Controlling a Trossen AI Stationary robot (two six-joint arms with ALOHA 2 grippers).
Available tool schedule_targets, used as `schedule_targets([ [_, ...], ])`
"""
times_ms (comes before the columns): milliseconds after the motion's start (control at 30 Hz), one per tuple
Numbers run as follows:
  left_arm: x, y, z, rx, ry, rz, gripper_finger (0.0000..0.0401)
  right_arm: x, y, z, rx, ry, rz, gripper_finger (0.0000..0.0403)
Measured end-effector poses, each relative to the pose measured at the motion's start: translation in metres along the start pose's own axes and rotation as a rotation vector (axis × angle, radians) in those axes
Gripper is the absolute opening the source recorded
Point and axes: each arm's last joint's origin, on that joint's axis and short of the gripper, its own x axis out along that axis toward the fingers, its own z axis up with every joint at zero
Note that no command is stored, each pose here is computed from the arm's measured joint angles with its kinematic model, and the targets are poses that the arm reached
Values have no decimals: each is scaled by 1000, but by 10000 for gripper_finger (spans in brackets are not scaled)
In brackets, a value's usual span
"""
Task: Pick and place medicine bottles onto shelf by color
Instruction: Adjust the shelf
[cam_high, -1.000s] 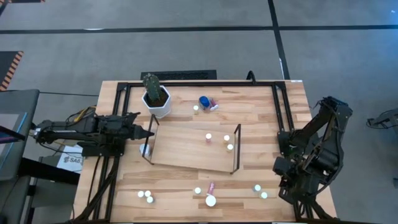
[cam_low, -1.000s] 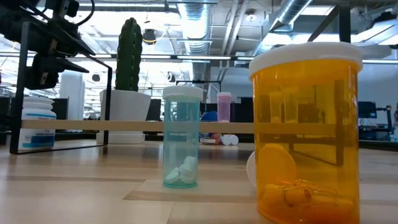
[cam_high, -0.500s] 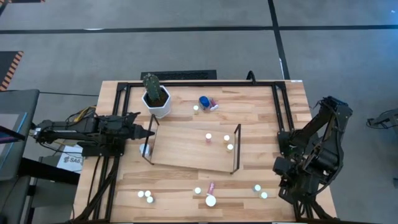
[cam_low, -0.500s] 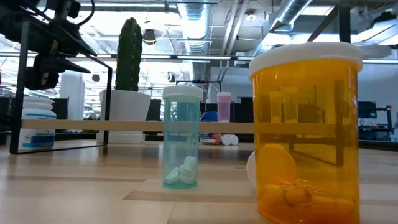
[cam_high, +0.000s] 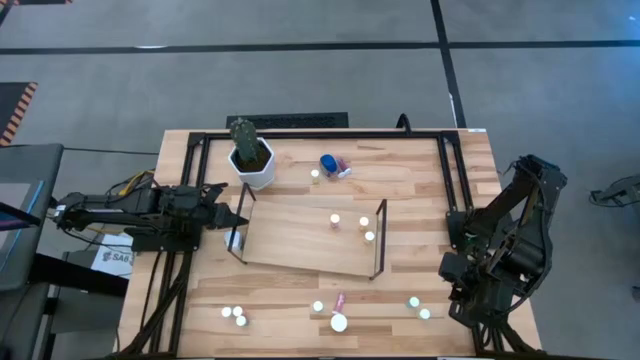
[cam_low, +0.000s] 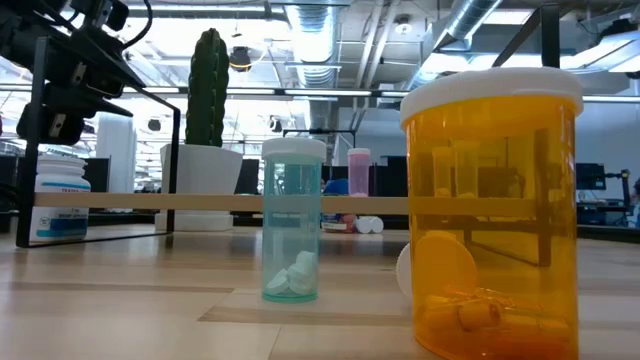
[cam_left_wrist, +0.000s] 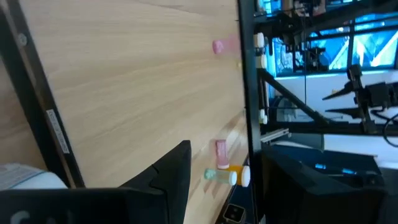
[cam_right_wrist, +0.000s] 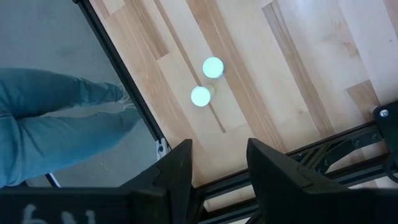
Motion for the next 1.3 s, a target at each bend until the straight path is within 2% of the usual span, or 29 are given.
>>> schedule_targets([
  [167,0,0,-1,4,34,-2,144,0,0,0,0,0,0,170],
  [700,0,-1,1,31,-21,-22,144,0,0,0,-2,4,0,170],
  [1000,0,-2,1,17,-25,-24,144,0,0,0,-231,7,2,175],
  [1300,0,-2,1,33,-43,-22,144,0,1,0,-254,7,9,171],
])
